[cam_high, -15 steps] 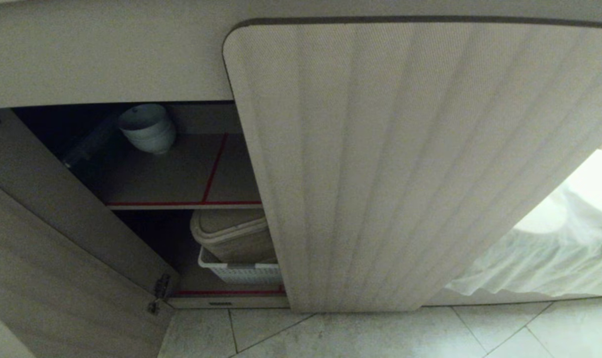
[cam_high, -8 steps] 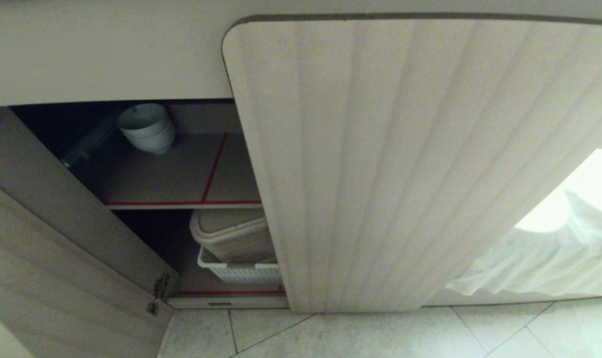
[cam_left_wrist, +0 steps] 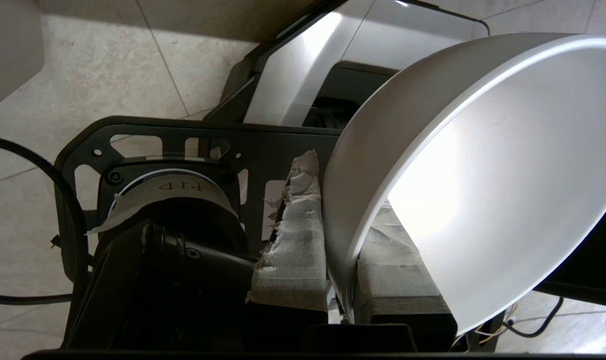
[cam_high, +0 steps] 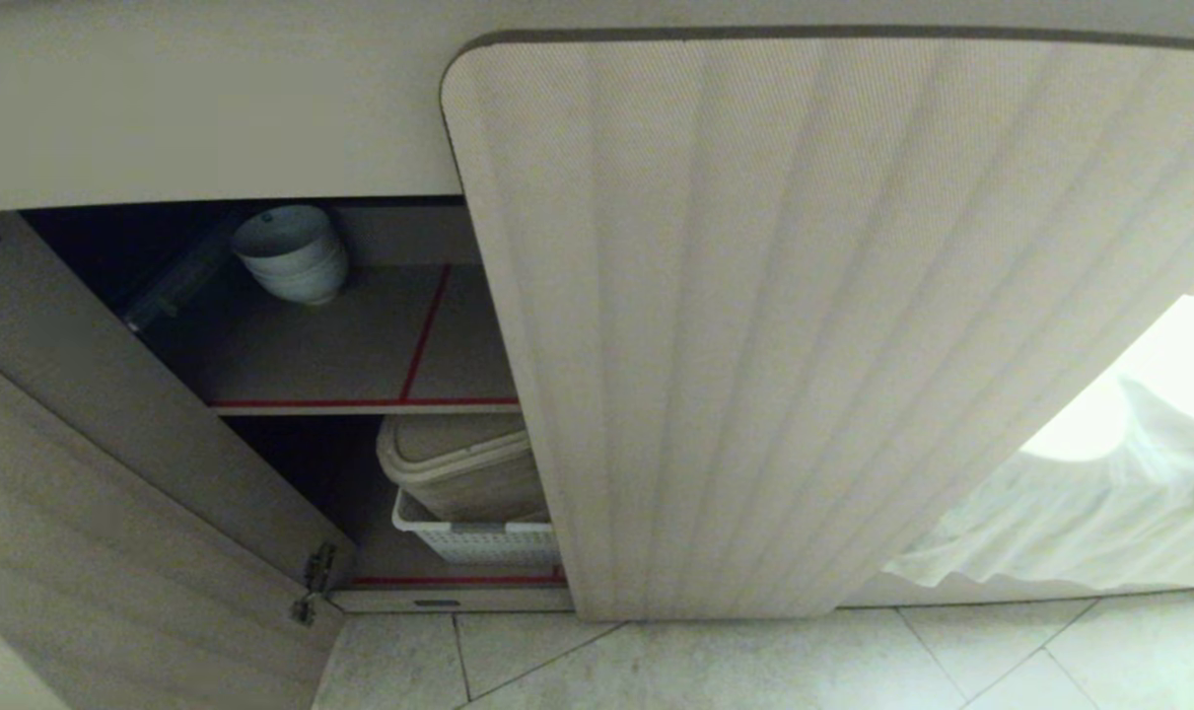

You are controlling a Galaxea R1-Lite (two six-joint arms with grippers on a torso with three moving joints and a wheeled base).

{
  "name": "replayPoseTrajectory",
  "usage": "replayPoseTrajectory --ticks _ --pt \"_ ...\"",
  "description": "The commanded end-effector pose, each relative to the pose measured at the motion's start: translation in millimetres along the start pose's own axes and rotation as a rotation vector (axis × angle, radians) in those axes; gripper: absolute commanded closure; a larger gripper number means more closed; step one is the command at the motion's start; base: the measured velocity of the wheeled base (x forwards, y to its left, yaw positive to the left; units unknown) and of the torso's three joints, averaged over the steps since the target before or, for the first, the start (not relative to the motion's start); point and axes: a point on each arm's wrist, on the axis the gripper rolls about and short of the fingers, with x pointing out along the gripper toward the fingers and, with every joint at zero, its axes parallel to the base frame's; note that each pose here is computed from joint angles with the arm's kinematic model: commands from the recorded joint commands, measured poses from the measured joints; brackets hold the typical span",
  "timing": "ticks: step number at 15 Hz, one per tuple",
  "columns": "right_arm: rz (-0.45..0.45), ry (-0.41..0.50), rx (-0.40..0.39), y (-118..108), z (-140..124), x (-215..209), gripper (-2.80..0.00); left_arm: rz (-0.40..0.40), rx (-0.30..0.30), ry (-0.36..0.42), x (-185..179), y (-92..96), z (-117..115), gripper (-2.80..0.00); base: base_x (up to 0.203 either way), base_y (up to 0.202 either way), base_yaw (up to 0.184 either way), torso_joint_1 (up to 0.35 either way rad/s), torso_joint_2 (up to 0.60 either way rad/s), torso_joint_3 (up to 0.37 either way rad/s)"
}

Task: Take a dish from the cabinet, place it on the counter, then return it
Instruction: Put it back into the cabinet

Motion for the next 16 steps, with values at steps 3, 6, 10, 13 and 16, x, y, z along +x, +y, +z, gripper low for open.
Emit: replayPoseTrajectory --ticks 3,6,10,13,16 --pt "0.0 -0.002 -0.002 0 0 0 0.0 -0.009 -0.016 -0.015 2 -2.0 3 0.0 0.0 0.0 0.0 0.0 0.0 0.0" --pt "0.0 -0.003 -0.002 0 0 0 0.0 -0.01 -0.096 -0.023 7 -6.9 11 0.0 0.0 0.0 0.0 0.0 0.0 0.0" --pt "0.0 -0.003 -0.002 0 0 0 0.0 -0.053 -0.108 -0.089 17 -7.6 14 0.0 0.0 0.0 0.0 0.0 0.0 0.0" --pt "0.0 -0.003 -0.002 0 0 0 0.0 -0.144 -0.164 -0.143 25 -16.0 25 0.0 0.0 0.0 0.0 0.0 0.0 0.0" --pt "0.0 -0.003 -0.002 0 0 0 0.0 -0.181 -0.176 -0.07 32 -18.5 27 0.0 0.0 0.0 0.0 0.0 0.0 0.0"
